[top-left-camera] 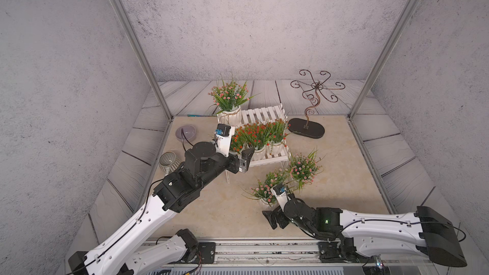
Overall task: Place the baby's breath potted plants on the rack by color
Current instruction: Pick up the baby's breath potted plant from the center of the board.
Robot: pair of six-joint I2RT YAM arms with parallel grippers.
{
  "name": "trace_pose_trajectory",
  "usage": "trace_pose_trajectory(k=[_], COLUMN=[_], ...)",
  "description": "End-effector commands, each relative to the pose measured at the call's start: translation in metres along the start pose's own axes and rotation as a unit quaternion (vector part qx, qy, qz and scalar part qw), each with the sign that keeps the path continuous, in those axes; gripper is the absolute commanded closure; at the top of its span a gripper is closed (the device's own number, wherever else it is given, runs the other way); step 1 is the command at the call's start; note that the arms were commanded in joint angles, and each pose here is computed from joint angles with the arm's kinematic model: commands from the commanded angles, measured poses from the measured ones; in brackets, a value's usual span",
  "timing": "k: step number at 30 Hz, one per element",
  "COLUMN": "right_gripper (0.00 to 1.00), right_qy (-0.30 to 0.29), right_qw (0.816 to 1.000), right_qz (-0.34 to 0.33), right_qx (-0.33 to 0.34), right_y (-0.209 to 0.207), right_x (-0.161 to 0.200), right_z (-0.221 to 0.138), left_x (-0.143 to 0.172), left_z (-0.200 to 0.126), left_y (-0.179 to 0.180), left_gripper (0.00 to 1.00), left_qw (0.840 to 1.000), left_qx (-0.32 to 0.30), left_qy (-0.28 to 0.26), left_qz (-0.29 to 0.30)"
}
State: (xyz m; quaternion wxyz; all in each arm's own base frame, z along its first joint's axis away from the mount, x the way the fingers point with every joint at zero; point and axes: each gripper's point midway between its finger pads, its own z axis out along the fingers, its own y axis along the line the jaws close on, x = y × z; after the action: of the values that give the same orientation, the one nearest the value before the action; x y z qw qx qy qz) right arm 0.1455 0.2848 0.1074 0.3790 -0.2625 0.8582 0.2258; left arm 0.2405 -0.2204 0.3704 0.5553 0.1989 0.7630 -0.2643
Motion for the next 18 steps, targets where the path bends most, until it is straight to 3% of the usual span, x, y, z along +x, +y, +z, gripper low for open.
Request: trace_pose_trajectory(k=[1, 18], right_gripper=[0.01, 0.01], right_qy=[-0.025, -0.080], right_qw=[0.998, 0.991], right_qz=[0.047, 0.052], right_qx=[0.026, 0.098], right_y=[-0.011, -0.034], right_x=[-0.007, -0.013], right_z=[0.008, 0.034], left_x=[-0.002, 0.013], left_z=[-0.012, -0.026], left_y=[-0.015, -0.015], left_gripper=[0.01, 0.01], left_qw=[0.998, 0.997], left_qx=[0.046, 0.058], left_qy=[0.006, 0.012], left_qz=[0.038, 0.040])
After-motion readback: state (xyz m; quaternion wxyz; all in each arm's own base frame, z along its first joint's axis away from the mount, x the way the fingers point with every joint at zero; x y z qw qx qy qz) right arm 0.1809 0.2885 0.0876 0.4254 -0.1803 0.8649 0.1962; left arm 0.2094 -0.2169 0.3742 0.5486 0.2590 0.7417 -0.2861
